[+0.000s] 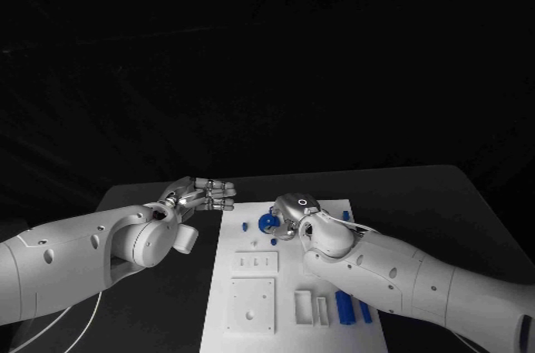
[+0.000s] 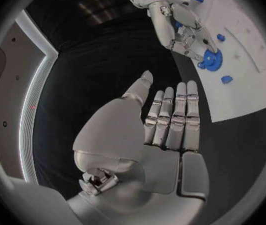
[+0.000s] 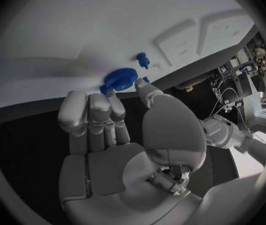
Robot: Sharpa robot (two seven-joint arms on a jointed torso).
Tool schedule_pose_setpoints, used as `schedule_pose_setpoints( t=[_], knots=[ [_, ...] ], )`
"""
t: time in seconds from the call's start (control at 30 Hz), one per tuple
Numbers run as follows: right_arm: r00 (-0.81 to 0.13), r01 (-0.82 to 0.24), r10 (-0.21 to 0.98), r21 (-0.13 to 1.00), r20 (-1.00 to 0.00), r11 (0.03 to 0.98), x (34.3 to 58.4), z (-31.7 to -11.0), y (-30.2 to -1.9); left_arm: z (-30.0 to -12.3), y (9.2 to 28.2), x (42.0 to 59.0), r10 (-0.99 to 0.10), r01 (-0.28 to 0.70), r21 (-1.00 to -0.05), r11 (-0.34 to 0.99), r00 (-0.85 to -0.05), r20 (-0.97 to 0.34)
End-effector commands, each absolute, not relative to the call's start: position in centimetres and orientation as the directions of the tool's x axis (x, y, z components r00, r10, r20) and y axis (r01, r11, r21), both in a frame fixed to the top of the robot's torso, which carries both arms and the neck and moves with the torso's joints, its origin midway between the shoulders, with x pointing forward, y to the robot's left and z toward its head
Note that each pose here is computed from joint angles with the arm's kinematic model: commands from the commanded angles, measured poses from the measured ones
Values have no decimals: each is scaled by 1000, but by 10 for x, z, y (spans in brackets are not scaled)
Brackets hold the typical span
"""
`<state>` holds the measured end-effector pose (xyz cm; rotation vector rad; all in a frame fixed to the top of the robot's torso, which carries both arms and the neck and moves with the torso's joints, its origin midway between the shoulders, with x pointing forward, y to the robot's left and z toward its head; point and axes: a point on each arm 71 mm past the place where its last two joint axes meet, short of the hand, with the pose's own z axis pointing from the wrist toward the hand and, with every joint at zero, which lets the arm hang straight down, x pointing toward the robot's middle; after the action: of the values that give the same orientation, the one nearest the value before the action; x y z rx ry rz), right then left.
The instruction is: Assemble the parts on the task board
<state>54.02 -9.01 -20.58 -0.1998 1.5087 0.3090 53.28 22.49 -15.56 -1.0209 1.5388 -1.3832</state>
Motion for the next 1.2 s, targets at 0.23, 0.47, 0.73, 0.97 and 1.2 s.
schedule_pose_setpoints(
  t=[0.23, 0.47, 0.73, 0.97, 1.2],
  knots=[
    [110, -426, 325, 251, -939, 869, 534, -172, -125, -153, 230, 533, -937, -35, -998, 61, -346, -45],
    [38, -500, 438, 362, -898, 787, 535, -138, -178, -153, 238, 535, -942, -29, -998, 61, -332, -48],
    [-37, -487, 446, 406, -894, 774, 539, -131, -240, -153, 242, 537, -941, -24, -998, 56, -335, -45],
    [-66, -421, 441, 426, -895, 801, 548, -141, -282, -154, 243, 536, -938, -22, -998, 50, -345, -40],
    [-87, -370, 421, 422, -903, 828, 552, -157, -302, -155, 243, 536, -936, -21, -999, 47, -349, -37]
  ],
)
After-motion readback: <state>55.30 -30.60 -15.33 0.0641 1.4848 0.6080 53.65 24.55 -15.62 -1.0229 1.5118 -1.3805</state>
